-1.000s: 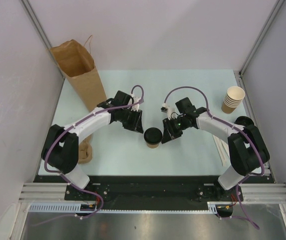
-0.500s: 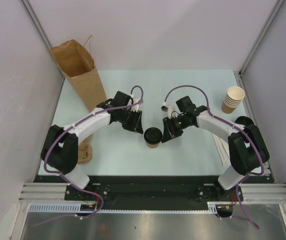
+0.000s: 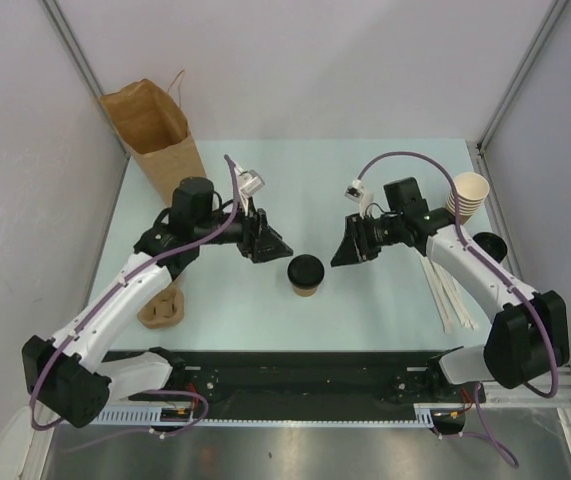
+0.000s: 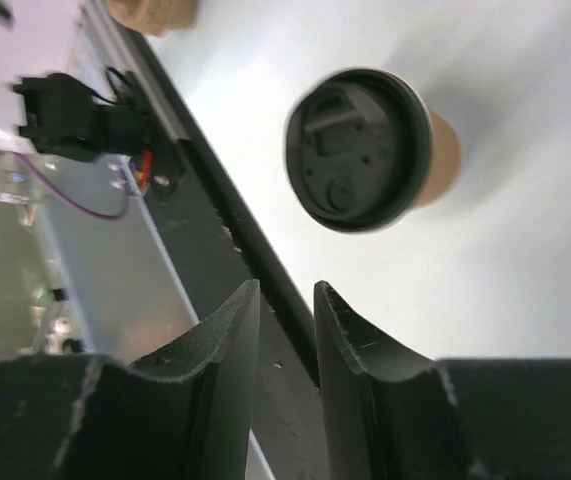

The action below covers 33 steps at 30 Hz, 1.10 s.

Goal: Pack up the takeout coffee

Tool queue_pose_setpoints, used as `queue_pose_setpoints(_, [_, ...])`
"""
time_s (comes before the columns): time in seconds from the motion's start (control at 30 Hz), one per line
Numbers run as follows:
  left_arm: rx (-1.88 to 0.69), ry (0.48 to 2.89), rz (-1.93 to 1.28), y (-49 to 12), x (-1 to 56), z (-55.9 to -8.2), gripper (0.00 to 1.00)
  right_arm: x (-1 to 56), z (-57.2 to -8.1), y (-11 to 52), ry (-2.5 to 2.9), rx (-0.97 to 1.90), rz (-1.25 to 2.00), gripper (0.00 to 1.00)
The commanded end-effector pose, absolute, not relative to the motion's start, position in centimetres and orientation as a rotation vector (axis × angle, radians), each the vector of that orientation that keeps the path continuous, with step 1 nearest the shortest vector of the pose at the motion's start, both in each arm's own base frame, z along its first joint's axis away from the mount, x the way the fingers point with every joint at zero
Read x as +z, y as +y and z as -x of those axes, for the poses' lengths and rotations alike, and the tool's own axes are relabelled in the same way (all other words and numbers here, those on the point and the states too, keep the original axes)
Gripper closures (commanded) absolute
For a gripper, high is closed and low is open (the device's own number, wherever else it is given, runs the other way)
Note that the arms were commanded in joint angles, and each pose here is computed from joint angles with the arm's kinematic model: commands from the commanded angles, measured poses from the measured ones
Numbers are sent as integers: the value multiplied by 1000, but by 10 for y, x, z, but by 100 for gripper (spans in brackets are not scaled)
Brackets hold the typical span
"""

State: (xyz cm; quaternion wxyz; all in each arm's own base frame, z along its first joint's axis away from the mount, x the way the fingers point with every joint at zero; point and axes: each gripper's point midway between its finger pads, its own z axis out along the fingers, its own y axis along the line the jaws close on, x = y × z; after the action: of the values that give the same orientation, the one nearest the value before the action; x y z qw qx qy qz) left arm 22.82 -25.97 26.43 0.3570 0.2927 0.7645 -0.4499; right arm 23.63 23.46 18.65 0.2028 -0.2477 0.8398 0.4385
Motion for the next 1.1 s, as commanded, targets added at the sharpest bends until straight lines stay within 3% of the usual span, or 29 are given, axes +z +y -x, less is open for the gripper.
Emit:
queue_pose_setpoints(0.0, [-1586, 1911, -820, -284, 279, -194, 29, 219, -245, 260, 2261, 1451, 610, 67])
queue_pose_setpoints(0.1, [-1772, 1972, -770, -292, 262, -190, 37, 220, -251, 273, 2272, 1582, 546, 66])
queue_pose_setpoints(0.3, [-1737, 2126, -588, -302, 217, -216, 67, 205, -244, 291, 2342, 1684, 539, 66])
queue_pose_setpoints(0.5, [-1703, 2224, -506, -306, 188, -230, 84, 181, -250, 296, 2406, 1675, 510, 69])
queue_pose_setpoints(1.07, [-1600, 2463, -329, -303, 110, -248, 91, 127, -261, 293, 2557, 1691, 405, 74])
